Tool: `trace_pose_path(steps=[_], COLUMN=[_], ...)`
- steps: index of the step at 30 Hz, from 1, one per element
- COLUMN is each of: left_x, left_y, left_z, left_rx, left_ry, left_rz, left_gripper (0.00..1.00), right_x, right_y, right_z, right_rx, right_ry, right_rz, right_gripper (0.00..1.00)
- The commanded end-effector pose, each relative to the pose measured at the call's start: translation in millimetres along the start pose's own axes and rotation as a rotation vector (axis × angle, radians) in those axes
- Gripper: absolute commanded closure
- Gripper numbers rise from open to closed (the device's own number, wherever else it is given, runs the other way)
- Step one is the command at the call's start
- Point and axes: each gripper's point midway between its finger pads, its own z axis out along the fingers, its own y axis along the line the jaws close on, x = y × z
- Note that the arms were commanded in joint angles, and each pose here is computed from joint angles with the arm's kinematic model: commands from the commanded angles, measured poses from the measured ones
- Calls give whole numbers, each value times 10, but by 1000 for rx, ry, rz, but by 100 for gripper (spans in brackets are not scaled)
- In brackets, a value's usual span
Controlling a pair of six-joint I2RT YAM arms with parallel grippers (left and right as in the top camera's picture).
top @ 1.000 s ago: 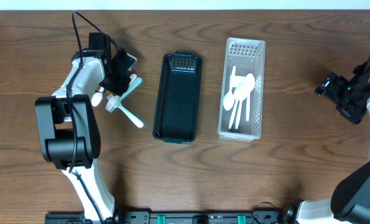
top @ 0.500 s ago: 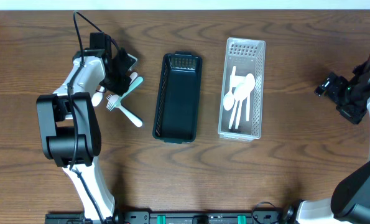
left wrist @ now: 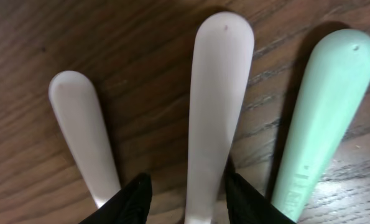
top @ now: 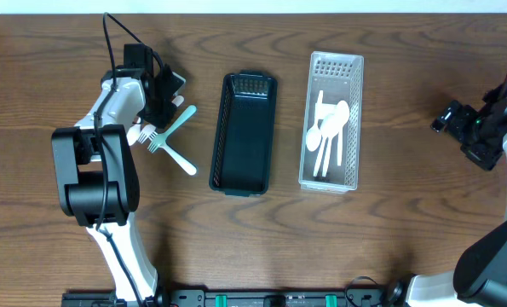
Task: Pack container
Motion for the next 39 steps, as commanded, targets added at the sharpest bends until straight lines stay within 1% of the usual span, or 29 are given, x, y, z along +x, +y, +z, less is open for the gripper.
trace_pose_path(steps=[1,6,9,11,13,14,15,16,20,22,23,27,31,34,36,39], left_x=[112,208,247,258,281,290,295,296,202,95,47,-125,-182,-244,-328,-420], left_y=[-83,-296,-341,-378,-397,-408,-411,-412,-327,-250,-216,-94,-97,-353,-612,-982], left_z=[98,73,63,55,49,45,40,29,-114,-280,-377,-882,-1441,-1869,-2117,-2312], left_rx=[40,144,163,182,190,195,196,196,161,133,120,64,27,78,136,196], left_ry=[43,71,87,89,99,103,105,106,77,37,17,-77,-166,-246,-302,-324], left_rz=[18,5,-23,-25,-26,-26,-27,-29,-84,-109,-119,-185,-250,-228,-225,-259], left_gripper=[58,58,65,66,69,72,78,81,81,82,85,94,94,94,94,94], right_x=[-3,-18,-17,-16,-10,-4,0,3,4,16,23,49,50,53,53,52], right_y=[-50,-45,-45,-45,-47,-49,-50,-51,-47,-37,-33,-42,-42,-43,-43,-43], right_z=[33,33,33,33,33,33,33,34,33,33,33,32,32,32,32,32], right_rx=[14,12,12,12,13,14,14,14,13,7,5,8,8,8,8,9], right_ry=[4,-2,-2,-1,1,3,5,6,7,12,15,26,26,27,27,27], right_rz=[-14,-15,-15,-15,-14,-14,-14,-14,-14,-14,-13,-12,-12,-11,-11,-11], right_gripper=[1,1,1,1,1,1,1,1,1,1,1,1,1,1,1,1])
